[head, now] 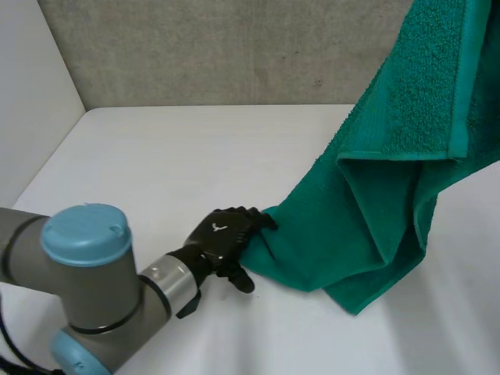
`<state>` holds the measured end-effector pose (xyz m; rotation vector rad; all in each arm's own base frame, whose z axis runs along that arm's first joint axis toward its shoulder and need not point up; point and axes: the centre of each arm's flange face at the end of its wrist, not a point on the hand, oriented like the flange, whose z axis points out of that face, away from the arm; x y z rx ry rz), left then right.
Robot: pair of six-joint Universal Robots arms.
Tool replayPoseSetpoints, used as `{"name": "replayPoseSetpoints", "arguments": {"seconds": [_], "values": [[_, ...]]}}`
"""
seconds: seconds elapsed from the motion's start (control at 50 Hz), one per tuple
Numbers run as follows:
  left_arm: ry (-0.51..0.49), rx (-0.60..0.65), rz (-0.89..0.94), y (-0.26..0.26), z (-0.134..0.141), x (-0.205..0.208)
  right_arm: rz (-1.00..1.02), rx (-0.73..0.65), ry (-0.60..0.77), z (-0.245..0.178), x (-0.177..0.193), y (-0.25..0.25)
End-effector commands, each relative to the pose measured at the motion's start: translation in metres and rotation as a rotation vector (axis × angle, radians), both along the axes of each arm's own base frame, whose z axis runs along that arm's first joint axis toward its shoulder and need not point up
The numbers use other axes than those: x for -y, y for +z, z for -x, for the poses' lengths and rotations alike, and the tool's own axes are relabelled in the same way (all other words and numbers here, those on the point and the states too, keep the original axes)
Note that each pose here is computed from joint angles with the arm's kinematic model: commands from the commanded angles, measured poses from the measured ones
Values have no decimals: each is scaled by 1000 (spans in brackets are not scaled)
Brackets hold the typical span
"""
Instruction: Fold the towel.
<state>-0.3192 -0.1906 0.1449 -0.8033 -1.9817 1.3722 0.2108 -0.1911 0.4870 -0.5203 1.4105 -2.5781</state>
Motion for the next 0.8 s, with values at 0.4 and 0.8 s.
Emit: {"name": "replayPoseSetpoints", "arguments": {"seconds": [0.4,0.8], "values": [[2,34,24,-23,38,5,-1,-2,-12,2,2,-1],[6,141,54,-37,33,2,-28,-12,-6,0,6,-9]]}}
